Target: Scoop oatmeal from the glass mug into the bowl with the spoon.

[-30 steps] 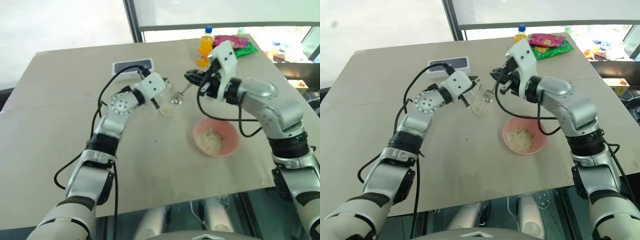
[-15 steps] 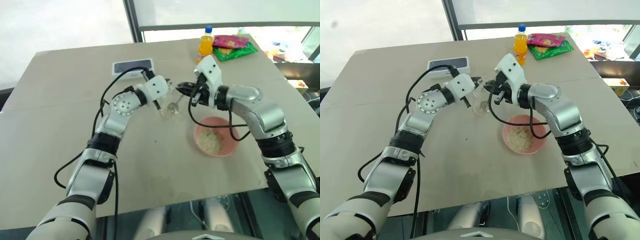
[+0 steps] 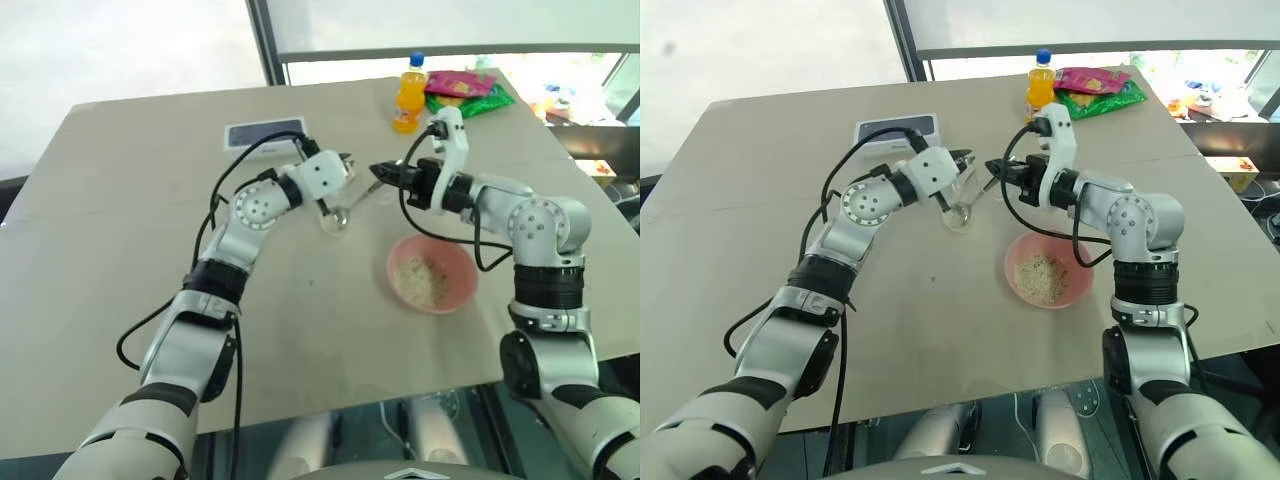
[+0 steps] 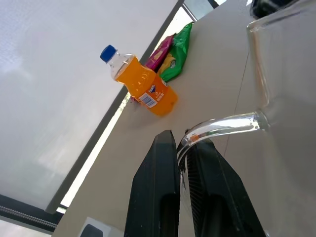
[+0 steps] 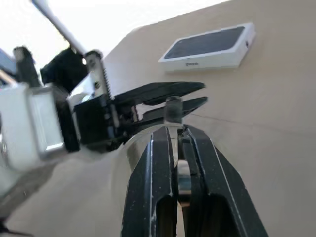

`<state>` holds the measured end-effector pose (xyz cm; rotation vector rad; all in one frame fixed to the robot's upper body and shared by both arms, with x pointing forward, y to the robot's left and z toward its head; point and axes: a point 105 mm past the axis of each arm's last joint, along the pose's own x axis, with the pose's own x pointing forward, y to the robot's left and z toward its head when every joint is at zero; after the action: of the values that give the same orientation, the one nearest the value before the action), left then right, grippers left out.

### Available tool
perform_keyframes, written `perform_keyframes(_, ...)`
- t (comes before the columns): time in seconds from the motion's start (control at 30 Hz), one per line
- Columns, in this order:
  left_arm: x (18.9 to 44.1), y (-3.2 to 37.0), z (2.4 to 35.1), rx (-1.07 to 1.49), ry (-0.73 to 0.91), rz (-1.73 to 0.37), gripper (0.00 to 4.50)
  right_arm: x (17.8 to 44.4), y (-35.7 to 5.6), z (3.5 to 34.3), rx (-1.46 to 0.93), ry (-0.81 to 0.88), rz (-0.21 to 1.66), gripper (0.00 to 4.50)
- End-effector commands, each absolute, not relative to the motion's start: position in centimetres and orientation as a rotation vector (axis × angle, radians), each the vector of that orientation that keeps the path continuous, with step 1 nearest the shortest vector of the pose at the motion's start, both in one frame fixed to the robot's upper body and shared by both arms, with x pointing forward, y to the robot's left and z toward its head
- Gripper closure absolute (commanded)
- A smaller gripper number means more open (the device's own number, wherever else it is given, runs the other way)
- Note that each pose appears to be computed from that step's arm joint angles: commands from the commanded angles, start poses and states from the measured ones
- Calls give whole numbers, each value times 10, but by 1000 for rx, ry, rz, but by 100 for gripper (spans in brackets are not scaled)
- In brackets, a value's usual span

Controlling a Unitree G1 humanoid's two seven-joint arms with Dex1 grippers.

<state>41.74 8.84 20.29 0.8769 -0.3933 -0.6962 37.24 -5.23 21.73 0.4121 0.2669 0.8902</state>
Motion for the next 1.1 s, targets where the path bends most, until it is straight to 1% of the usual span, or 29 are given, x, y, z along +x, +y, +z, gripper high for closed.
perform_keyframes(0.03,416,85,232,859,-511,-653,445,371,-53,229,572,289,916,450)
perform_keyframes(0.33,415,91,214,750,-492,-648,445,373,-90,252,778,256,880,450)
perform_keyframes(0.53,420,110,209,566,-473,-540,445,370,-111,263,864,222,852,450)
perform_keyframes(0.8,398,107,190,485,-498,-570,445,368,-132,272,914,195,794,450)
perform_keyframes(0.93,393,109,182,438,-494,-536,445,366,-136,273,923,199,779,450)
perform_keyframes(1.1,393,109,177,417,-487,-502,445,365,-139,272,924,217,768,450)
